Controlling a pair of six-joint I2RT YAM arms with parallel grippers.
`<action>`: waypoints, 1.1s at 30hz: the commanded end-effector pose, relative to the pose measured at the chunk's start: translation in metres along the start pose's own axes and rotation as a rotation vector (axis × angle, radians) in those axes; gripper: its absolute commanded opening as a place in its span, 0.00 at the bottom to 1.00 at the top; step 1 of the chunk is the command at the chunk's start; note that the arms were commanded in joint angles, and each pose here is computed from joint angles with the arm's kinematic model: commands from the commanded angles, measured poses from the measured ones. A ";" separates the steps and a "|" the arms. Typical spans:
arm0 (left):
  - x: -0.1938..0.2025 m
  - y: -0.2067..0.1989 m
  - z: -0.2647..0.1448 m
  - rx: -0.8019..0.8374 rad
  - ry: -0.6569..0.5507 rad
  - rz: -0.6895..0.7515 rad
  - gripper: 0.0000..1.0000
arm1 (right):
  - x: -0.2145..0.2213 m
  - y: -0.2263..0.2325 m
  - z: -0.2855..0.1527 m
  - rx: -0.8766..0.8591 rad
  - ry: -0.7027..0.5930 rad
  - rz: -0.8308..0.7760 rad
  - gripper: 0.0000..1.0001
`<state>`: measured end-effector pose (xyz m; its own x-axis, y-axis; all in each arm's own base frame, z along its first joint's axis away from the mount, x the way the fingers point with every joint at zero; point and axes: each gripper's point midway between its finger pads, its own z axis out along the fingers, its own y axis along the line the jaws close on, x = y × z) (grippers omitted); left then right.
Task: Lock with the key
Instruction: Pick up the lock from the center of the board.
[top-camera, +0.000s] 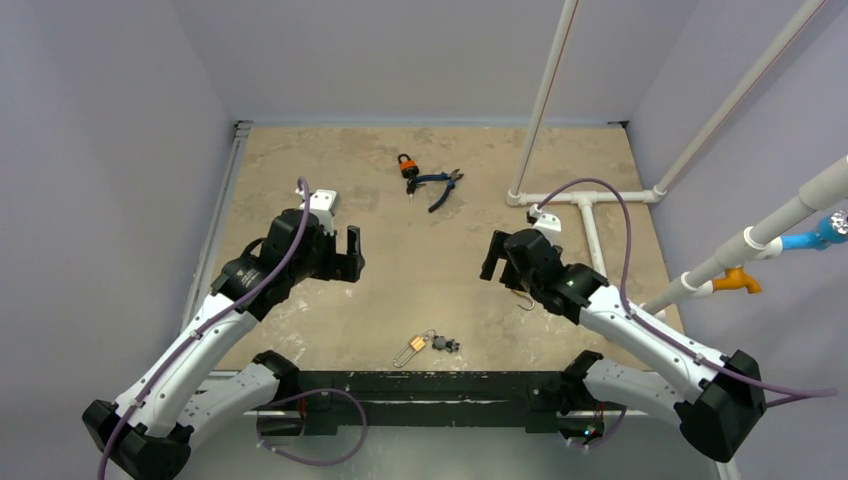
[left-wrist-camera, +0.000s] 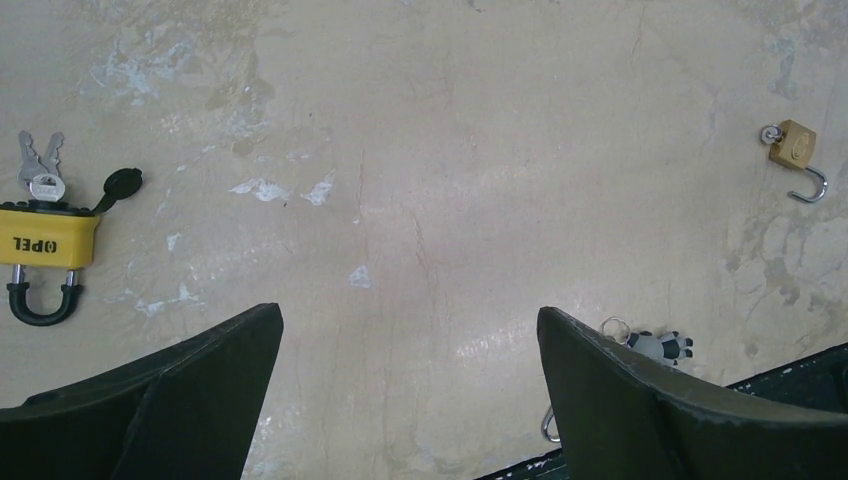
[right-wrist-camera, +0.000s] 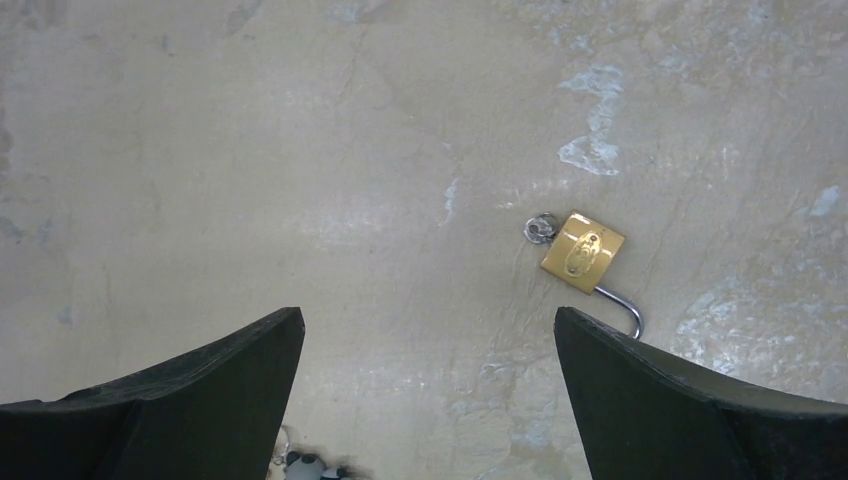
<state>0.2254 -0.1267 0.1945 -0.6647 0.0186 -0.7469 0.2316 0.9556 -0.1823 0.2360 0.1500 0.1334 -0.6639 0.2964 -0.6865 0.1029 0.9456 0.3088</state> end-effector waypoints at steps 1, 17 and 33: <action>-0.016 -0.005 -0.007 0.011 -0.039 -0.016 1.00 | 0.007 -0.033 0.016 0.172 -0.004 0.041 0.96; -0.016 -0.006 -0.012 0.026 -0.053 -0.014 1.00 | 0.028 -0.074 0.067 0.314 0.076 0.148 0.62; -0.014 -0.009 -0.012 0.045 -0.049 -0.008 1.00 | 0.036 -0.086 0.084 0.345 0.085 0.161 0.42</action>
<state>0.2214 -0.1271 0.1961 -0.6658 0.0188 -0.7459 0.2413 0.9514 -0.1914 0.2539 0.0884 0.0235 -0.7041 0.4289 -0.5659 0.4366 0.8900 0.1314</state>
